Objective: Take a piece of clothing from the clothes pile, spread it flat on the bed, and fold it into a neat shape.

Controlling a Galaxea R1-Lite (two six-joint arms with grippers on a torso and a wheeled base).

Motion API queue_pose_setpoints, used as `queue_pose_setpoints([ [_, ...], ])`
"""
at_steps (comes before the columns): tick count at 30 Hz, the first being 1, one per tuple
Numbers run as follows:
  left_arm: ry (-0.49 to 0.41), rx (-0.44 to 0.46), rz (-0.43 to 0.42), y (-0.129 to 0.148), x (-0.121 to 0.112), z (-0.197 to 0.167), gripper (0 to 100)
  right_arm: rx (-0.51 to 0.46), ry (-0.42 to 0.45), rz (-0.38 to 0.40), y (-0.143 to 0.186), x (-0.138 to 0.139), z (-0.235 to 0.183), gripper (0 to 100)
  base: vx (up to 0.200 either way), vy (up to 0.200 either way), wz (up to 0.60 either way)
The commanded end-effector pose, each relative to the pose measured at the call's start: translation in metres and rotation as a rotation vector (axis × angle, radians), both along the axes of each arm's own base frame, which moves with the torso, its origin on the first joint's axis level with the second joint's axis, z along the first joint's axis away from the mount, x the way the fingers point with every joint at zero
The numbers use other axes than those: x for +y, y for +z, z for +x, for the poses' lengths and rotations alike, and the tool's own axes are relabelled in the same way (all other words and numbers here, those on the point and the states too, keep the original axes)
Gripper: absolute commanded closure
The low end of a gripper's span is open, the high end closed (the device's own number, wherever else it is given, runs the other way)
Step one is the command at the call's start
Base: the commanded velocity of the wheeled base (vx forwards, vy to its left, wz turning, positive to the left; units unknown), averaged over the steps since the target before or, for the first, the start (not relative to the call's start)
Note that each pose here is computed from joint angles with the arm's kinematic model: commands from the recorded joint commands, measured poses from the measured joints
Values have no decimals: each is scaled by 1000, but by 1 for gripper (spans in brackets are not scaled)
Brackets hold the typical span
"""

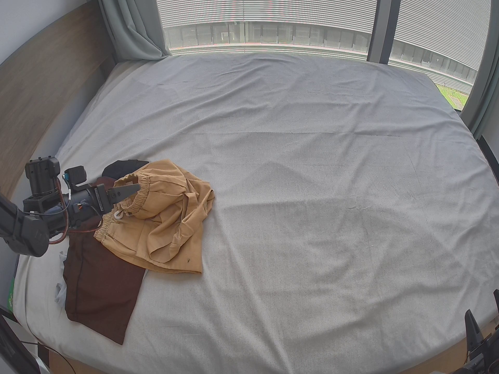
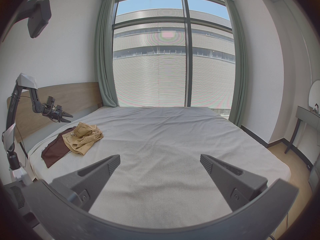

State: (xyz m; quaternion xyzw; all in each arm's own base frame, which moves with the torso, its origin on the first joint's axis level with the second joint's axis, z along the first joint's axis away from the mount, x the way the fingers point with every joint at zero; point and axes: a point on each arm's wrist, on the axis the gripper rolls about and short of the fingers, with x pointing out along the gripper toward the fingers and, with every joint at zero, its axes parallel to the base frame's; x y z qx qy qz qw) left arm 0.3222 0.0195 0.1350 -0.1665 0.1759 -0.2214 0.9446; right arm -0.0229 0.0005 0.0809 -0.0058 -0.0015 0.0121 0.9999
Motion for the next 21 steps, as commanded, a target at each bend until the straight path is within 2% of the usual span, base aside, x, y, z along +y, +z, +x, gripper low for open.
queue_pose_setpoints([
  [1,-15,15,-4,-12,-3,20,0,9,0,1,-5,0,1,0,0,0,0],
  [21,-83,4,0,-40,-29,71,0,10,0,1,-5,0,1,0,0,0,0],
])
